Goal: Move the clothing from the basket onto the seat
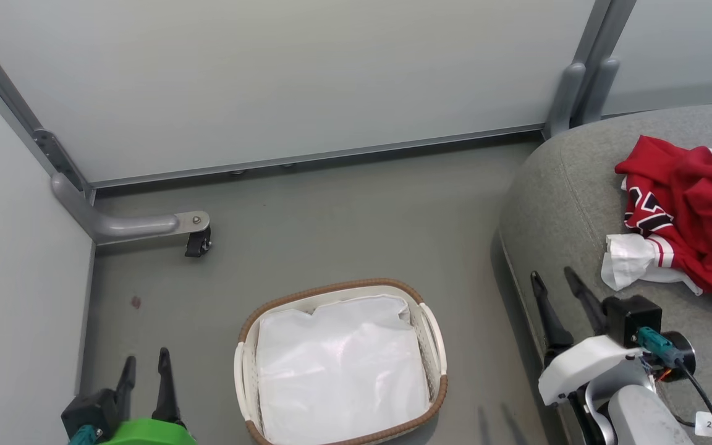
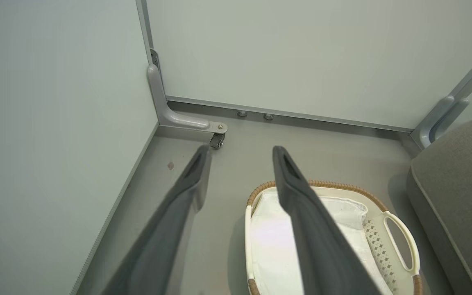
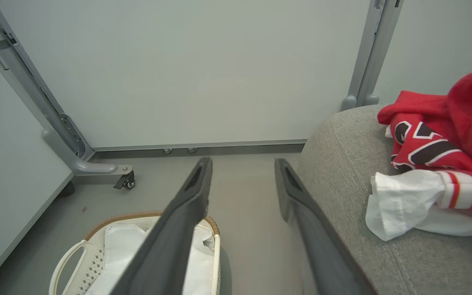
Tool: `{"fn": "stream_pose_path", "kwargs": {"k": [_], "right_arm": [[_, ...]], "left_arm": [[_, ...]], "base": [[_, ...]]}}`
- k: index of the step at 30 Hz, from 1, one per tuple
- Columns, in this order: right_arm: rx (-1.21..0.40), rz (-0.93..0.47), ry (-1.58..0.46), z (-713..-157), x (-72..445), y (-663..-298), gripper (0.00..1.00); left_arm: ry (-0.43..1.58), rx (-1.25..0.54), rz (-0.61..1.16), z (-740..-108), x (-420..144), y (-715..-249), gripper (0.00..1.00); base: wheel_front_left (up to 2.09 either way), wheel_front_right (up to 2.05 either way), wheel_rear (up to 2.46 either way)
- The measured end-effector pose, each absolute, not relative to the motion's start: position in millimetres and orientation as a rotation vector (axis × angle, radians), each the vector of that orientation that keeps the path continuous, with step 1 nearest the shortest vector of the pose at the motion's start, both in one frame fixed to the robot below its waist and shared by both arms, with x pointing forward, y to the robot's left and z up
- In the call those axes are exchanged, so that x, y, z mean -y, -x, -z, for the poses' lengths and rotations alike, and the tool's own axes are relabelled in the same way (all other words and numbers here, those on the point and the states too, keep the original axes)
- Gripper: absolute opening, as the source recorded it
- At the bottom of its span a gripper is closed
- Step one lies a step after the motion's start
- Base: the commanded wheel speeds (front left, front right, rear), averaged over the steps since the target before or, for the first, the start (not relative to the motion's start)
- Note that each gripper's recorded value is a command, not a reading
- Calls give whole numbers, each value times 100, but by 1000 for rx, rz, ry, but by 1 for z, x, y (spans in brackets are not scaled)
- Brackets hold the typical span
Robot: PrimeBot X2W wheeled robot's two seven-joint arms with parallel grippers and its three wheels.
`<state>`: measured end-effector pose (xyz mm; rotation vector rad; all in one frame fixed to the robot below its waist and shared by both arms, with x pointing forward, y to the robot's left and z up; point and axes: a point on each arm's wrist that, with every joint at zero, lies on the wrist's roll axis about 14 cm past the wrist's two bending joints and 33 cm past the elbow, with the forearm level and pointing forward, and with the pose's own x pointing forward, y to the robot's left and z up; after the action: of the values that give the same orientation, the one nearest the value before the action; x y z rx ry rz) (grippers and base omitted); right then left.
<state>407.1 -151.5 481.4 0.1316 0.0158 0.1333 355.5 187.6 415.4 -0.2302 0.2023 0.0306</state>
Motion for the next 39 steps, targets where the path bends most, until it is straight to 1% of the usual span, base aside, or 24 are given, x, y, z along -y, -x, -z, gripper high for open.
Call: {"fn": "stream_pose_path", "kwargs": {"k": [4,7,18,39], "right_arm": [[-78,-126,-142,-462,151,-397,0],[-98,-105,-192,-458,154,-396,0],[-99,-36,-411,-464,166,-398,0],[-99,34,-732,-469,180,-396,0]], "left_arm": [[238,-239,-32,-405,-185,-350,0],[285,-255,-52,-403,-187,-350,0],[485,-241,-115,-410,-194,-353,0],[784,-204,-159,-425,-199,-361,0]], "base": [[0,0,0],[0,0,0],[0,0,0],[0,0,0]]}}
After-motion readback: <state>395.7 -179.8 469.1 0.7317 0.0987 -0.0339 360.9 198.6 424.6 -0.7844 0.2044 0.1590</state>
